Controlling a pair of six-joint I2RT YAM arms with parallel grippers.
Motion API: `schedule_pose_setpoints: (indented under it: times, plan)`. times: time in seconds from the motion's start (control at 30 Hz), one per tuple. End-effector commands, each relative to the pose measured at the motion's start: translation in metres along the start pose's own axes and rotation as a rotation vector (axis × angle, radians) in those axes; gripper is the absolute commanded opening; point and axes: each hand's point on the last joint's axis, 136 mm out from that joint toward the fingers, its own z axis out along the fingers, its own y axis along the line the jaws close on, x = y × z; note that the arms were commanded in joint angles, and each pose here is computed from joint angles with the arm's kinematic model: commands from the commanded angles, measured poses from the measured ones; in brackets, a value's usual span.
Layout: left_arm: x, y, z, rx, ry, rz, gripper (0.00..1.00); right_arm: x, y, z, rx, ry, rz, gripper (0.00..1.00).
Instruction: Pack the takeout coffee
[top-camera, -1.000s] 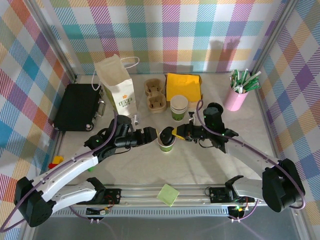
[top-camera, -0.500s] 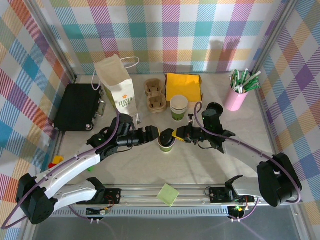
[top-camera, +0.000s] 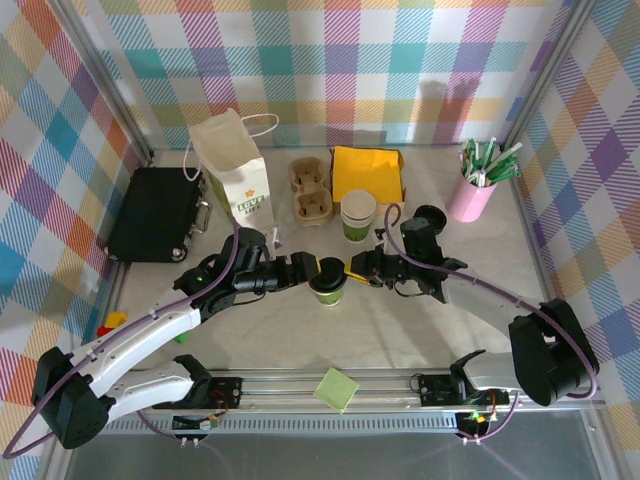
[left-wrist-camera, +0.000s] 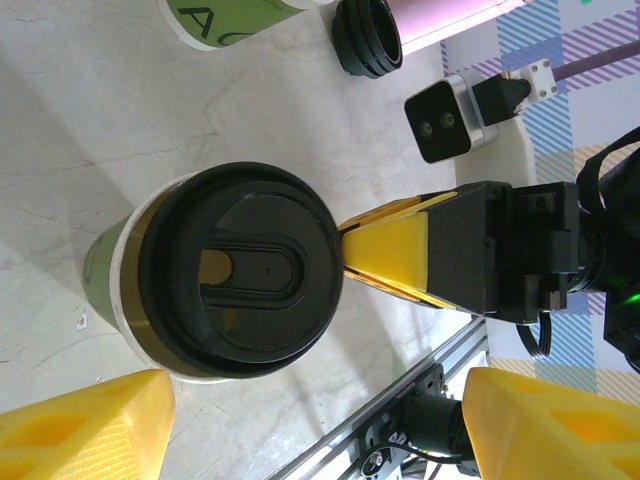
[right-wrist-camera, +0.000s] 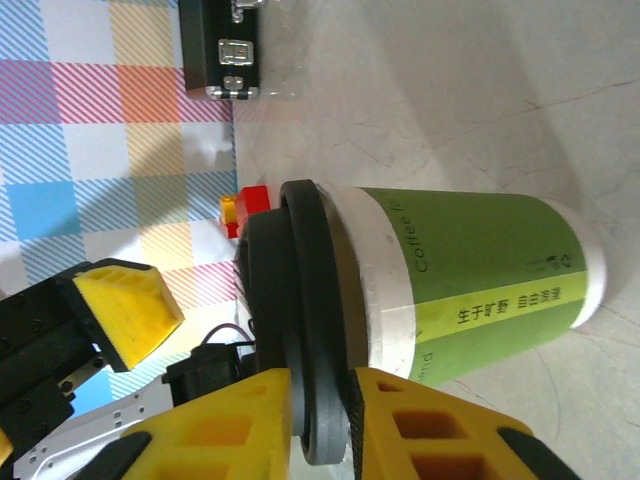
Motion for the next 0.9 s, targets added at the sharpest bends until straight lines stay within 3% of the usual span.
schedule_pose_setpoints:
  times: [0.0, 0.53, 0.87]
  plan:
    - [-0.008, -0.009, -0.002, 0.021, -0.011, 0.004, 0.76, -0.004, 0.000, 0.000, 0.019, -0.002, -0.018, 0.26]
    - [-0.006, -0.003, -0.002, -0.001, -0.007, 0.012, 0.76, -0.005, 0.002, 0.008, 0.020, 0.013, -0.021, 0.29]
    - [0.000, 0.020, -0.003, -0.114, 0.015, 0.034, 0.76, -0.001, 0.002, 0.011, 0.051, 0.022, -0.039, 0.31]
